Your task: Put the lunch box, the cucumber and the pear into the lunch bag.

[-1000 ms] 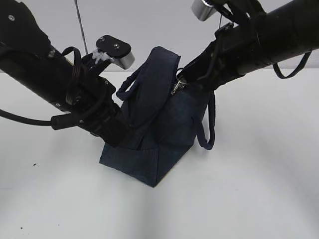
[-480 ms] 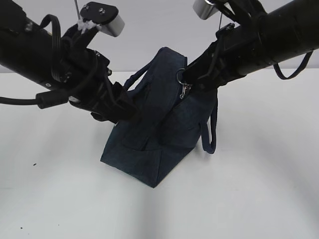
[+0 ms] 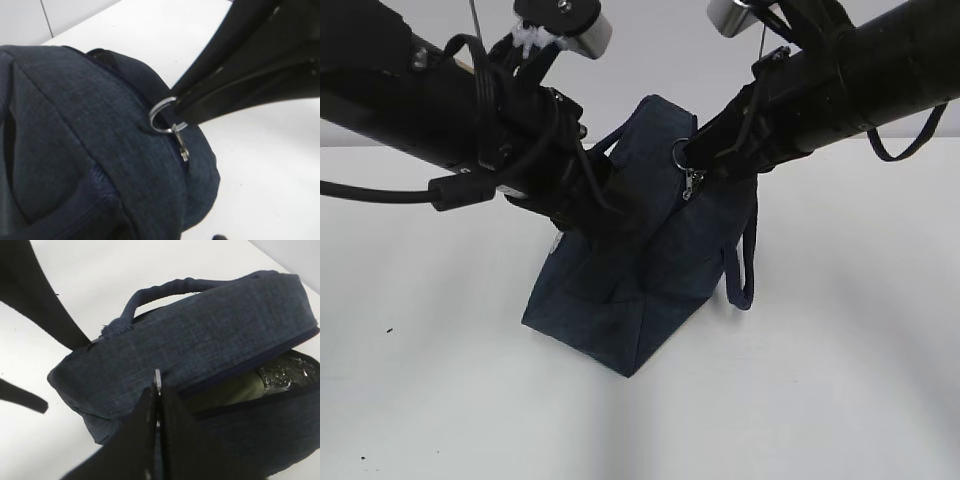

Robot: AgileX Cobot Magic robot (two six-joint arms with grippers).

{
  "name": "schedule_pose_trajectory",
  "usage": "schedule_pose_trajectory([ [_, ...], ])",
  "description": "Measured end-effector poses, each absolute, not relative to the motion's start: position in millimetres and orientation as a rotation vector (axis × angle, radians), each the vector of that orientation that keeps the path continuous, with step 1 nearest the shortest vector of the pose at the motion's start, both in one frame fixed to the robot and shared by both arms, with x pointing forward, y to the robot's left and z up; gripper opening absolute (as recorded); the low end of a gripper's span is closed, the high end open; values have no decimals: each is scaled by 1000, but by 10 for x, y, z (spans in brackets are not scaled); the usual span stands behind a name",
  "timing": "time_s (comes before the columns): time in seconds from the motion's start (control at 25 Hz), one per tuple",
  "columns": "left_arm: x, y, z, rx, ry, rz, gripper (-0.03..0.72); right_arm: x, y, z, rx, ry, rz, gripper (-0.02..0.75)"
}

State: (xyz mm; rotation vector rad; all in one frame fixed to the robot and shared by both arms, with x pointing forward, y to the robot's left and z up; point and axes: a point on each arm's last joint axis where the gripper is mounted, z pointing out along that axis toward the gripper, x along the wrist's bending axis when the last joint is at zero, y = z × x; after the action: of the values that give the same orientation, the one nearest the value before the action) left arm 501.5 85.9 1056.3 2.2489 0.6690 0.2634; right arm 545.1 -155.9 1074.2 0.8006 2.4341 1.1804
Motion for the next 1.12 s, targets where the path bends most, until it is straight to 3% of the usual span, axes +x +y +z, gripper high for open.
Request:
schedule_pose_trajectory([
  [0.28,5064,871,10527,2258,703,315,169,5448,-1552,10747,813,2433,1196,6],
  [0.48,5064,859,10484,2272,715,289,1,5443,-1550,10745,812,2440,1198,6],
  [1.12,4984,920,10499,2364,667,260,-13,5567,-1579,10763,853,2319,1181,6],
])
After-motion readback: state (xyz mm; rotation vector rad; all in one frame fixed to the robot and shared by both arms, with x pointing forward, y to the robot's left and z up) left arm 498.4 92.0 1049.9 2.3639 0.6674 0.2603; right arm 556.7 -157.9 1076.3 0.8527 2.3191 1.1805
